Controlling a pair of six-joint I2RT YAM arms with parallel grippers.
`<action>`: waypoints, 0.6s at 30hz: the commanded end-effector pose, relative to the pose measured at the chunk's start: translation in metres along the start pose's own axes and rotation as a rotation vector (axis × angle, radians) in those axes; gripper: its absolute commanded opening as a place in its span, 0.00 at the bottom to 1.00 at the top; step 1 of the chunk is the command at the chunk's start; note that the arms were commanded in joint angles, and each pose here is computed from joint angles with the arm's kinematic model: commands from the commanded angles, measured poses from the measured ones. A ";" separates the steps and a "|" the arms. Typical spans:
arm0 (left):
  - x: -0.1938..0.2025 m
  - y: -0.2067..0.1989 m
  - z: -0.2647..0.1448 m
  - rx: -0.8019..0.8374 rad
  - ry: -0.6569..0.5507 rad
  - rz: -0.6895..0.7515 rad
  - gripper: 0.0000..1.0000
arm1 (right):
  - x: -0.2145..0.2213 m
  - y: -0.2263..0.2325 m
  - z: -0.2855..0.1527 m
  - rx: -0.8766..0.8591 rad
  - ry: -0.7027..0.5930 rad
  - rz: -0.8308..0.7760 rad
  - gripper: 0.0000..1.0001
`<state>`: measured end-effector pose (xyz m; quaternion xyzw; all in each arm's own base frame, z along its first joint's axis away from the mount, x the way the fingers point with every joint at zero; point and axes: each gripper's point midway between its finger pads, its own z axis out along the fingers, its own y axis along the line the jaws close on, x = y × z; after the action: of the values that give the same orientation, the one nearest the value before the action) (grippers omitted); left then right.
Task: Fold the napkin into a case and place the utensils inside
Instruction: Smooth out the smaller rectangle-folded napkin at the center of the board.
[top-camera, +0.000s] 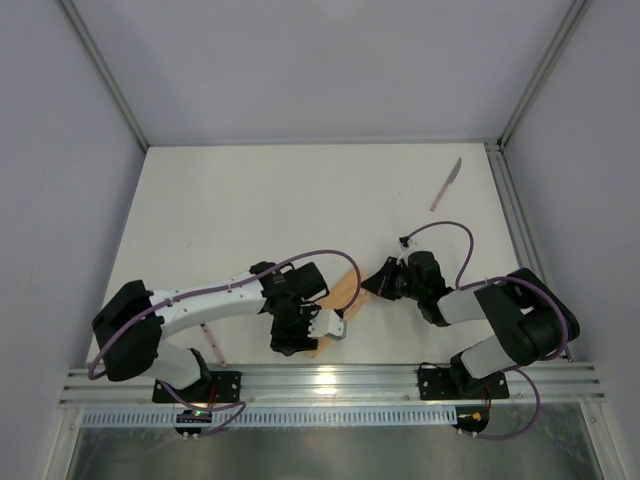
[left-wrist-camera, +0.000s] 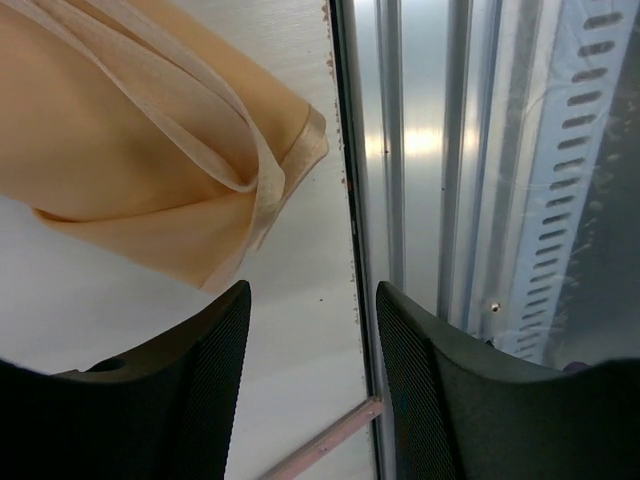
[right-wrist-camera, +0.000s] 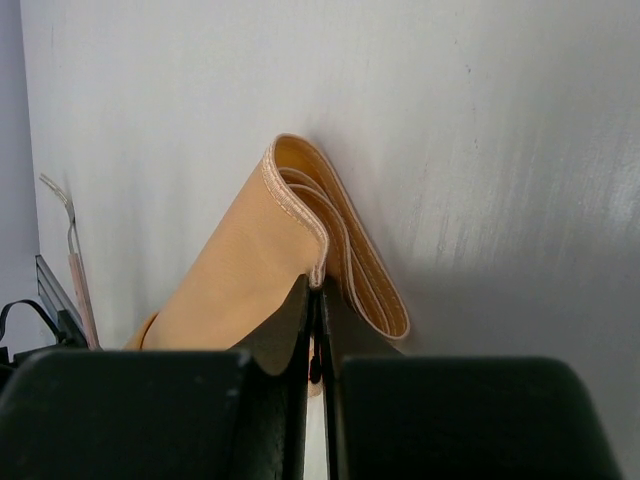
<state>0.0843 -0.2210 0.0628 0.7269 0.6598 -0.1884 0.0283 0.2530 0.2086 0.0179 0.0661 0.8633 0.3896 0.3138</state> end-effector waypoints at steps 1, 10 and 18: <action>-0.010 0.018 0.001 -0.103 -0.031 0.064 0.56 | 0.007 -0.017 0.003 0.085 0.007 0.007 0.04; 0.006 0.080 0.034 -0.399 0.003 0.062 0.38 | 0.006 -0.019 0.006 0.091 -0.022 0.053 0.04; 0.016 0.145 0.012 -0.762 -0.003 0.030 0.08 | -0.002 -0.012 0.013 0.081 -0.049 0.067 0.04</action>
<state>0.1816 -0.2278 0.0148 0.7110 0.6655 0.0093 0.2268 0.2626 0.2136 0.0177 0.1023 0.8546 0.3939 0.3226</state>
